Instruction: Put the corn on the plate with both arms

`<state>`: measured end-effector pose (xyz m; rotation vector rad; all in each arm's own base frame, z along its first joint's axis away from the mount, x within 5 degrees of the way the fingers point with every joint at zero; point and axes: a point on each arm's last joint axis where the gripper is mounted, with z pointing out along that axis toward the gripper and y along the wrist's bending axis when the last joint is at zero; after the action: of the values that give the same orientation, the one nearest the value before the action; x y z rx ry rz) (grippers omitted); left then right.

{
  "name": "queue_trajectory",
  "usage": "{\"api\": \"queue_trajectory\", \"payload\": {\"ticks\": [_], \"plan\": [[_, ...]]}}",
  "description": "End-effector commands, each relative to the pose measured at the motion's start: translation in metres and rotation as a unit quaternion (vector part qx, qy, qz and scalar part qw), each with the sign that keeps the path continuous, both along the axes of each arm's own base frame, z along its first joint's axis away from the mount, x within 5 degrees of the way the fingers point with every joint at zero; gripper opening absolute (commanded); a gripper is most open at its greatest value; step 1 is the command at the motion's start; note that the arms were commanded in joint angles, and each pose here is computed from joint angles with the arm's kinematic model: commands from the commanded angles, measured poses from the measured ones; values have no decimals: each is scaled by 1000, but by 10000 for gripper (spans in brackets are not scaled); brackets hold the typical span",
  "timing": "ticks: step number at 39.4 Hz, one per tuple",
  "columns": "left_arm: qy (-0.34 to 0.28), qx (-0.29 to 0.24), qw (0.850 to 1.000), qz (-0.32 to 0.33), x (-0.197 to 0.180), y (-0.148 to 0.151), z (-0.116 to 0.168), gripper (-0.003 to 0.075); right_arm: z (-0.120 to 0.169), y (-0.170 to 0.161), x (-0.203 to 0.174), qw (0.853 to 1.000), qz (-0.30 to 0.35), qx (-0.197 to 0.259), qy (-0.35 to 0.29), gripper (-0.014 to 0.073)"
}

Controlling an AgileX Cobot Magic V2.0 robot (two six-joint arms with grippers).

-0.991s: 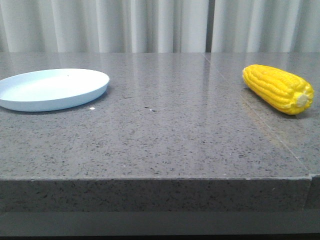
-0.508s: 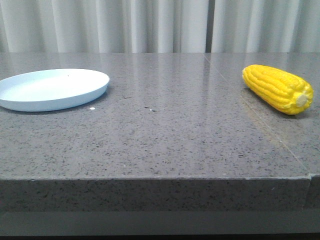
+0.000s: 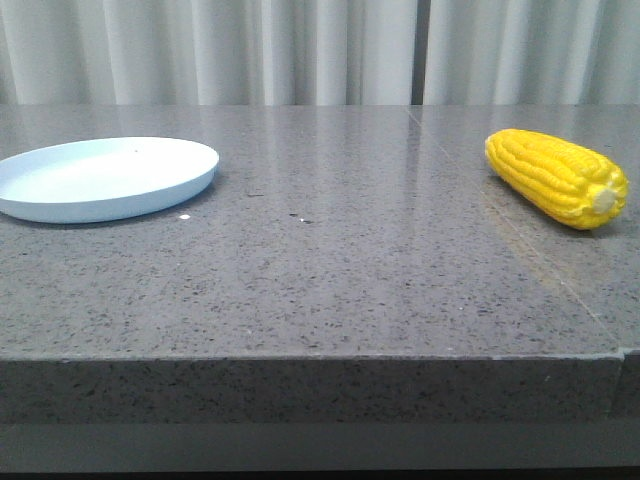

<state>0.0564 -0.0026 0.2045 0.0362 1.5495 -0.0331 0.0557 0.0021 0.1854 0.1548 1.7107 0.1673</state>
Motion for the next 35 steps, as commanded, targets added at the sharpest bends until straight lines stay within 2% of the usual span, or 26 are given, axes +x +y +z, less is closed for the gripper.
{"api": "queue_trajectory", "payload": {"ticks": [1,7,11,20,26,35], "plan": [[-80,-10,997,4,-2,1,10,-20,22,-2,-2,997,-10,-4,-82,-64],[-154,-22,988,4,-9,1,42,-20,48,-1,-7,994,-8,-4,-111,-62],[-160,-28,987,1,-16,1,72,-20,76,-1,-15,992,-5,-5,-128,-62],[-75,-11,997,-1,-5,0,126,-20,133,1,-7,996,1,-6,-93,-62],[5,2,1000,0,22,-1,137,-20,160,0,16,998,2,-6,-66,-62],[12,2,1000,0,32,-1,138,-10,172,0,33,998,0,-6,-61,-41]]}}
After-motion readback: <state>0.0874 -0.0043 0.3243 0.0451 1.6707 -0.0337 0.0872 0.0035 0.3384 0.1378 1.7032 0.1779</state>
